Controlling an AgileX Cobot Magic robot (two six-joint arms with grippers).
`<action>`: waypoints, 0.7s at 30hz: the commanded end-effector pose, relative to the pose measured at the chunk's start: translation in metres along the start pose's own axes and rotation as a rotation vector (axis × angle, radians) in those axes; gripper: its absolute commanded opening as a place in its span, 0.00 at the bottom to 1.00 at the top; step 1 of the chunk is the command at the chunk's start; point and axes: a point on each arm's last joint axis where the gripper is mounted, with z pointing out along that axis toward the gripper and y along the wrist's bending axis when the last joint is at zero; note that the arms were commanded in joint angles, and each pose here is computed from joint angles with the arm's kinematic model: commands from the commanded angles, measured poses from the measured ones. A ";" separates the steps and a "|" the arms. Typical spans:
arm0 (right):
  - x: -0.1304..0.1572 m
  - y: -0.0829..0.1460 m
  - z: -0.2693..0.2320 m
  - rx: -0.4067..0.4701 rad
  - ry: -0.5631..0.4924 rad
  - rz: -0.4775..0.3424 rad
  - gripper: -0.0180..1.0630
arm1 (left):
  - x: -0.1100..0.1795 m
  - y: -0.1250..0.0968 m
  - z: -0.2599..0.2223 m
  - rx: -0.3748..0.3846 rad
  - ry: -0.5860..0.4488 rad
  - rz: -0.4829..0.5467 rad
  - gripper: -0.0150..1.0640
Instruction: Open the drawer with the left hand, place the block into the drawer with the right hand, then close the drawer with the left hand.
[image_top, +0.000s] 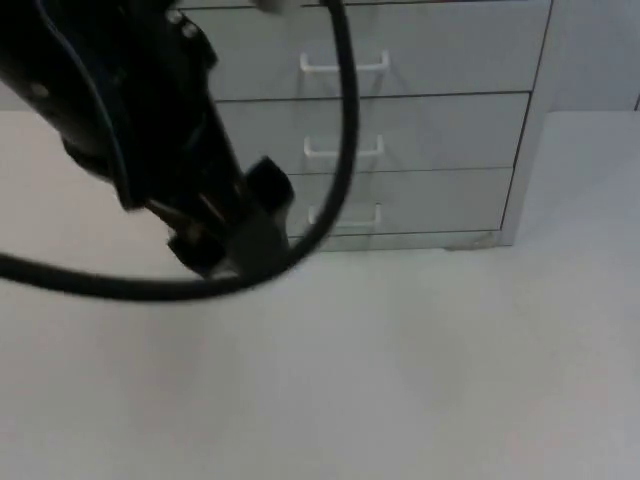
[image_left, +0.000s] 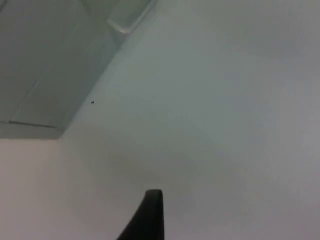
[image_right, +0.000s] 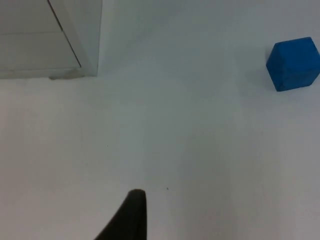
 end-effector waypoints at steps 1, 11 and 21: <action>-0.001 0.000 0.000 0.001 -0.021 0.012 0.99 | -0.007 -0.010 0.014 -0.040 0.013 0.080 0.86; -0.002 -0.001 0.000 0.003 -0.029 0.010 0.99 | -0.022 -0.052 0.075 -0.178 0.043 0.480 0.86; -0.003 -0.001 0.000 0.003 -0.042 0.010 0.99 | -0.024 -0.052 0.127 -0.340 0.058 0.649 0.65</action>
